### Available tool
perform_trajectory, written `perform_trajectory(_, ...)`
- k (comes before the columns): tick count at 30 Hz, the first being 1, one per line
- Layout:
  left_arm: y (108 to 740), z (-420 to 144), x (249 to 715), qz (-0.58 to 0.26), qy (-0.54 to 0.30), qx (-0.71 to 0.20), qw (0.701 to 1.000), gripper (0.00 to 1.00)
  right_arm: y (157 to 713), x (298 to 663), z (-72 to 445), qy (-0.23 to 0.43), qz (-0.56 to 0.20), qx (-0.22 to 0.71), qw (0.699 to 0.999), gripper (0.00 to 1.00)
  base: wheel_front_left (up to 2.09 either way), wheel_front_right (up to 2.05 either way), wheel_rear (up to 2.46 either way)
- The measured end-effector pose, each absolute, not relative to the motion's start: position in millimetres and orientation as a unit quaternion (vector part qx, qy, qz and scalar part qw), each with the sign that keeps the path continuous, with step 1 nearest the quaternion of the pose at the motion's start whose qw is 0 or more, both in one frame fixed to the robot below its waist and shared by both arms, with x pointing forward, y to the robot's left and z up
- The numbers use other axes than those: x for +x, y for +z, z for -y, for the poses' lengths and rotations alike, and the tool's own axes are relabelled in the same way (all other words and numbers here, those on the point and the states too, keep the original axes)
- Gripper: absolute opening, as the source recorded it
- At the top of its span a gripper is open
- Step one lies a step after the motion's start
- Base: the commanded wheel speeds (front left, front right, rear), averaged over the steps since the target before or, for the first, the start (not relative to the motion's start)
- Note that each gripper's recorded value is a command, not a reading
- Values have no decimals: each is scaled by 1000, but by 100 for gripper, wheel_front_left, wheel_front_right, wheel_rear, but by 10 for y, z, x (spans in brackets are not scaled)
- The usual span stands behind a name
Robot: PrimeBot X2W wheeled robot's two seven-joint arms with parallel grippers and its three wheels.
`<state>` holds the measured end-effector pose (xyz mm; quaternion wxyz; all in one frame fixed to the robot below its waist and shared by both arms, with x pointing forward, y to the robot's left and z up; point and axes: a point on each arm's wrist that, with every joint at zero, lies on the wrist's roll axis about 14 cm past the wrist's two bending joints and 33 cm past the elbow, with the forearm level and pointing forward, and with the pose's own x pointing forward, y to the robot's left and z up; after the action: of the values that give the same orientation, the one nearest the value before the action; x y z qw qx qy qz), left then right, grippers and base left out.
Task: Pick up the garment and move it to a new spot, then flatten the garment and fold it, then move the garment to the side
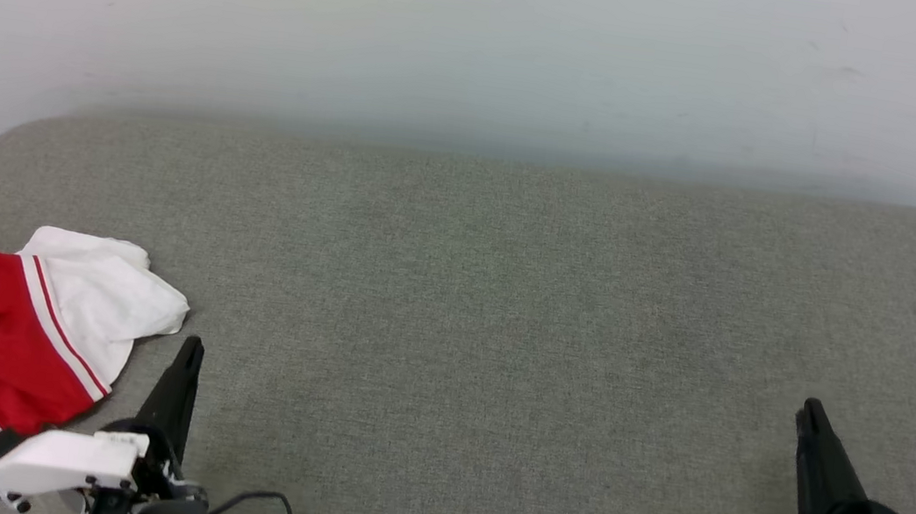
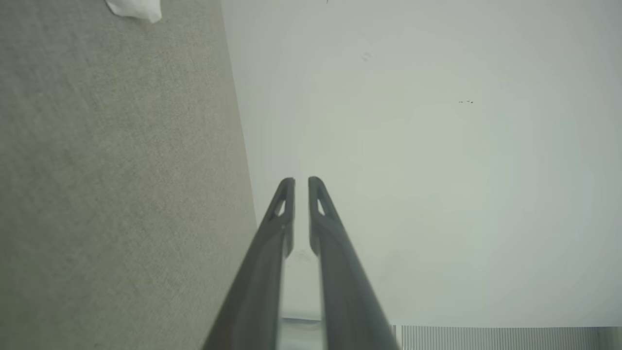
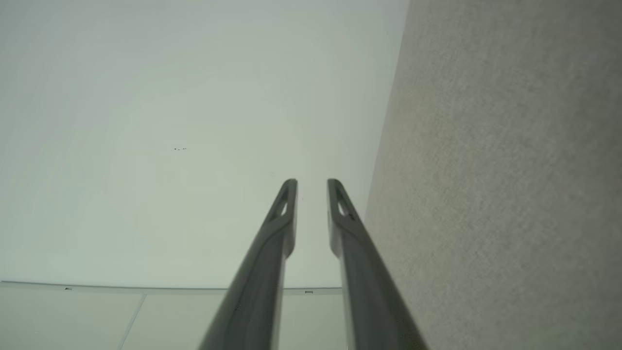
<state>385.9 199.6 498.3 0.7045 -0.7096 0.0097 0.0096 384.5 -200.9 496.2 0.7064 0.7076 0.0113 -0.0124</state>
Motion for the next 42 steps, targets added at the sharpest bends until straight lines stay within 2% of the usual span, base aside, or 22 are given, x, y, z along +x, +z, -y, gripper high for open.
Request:
perform_trajectory(1, 4924, -1995, 3833, -16, 16, -710, 704, 100, 4904, 3818, 2011, -19, -17, 708, 706, 100, 0, 0, 0)
perform_trajectory(14, 5005, -1850, 3837, -10, 3, -705, 709, 100, 4975, 3812, 1937, -13, -6, 698, 716, 100, 0, 0, 0)
perform_trajectory(21, 5165, -1779, 3866, 6, -16, -687, 726, 100, 5081, 3829, 1908, -4, 7, 683, 731, 100, 0, 0, 0)
perform_trajectory(27, 5299, -1741, 3876, 20, -32, -636, 771, 100, 5168, 3834, 1937, 1, 19, 627, 779, 100, 0, 0, 0)
perform_trajectory(28, 5363, -1738, 3879, 28, -38, -614, 788, 100, 5201, 3835, 1947, 3, 24, 594, 804, 100, 0, 0, 0)
perform_trajectory(29, 5392, -1732, 3880, 32, -41, -603, 796, 100, 5215, 3836, 1947, 4, 25, 578, 816, 100, 0, 0, 0)
perform_trajectory(30, 5471, -1721, 3879, 43, -48, -572, 818, 100, 5269, 3838, 1935, 10, 31, 536, 844, 100, 0, 0, 0)
perform_trajectory(36, 5527, -1675, 3867, 52, -56, -502, 862, 100, 5313, 3821, 1910, 15, 37, 451, 891, 100, 0, 0, 0)
perform_trajectory(42, 5502, -1654, 3842, 53, -55, -438, 895, 100, 5368, 3811, 1924, 14, 49, 385, 922, 100, 0, 0, 0)
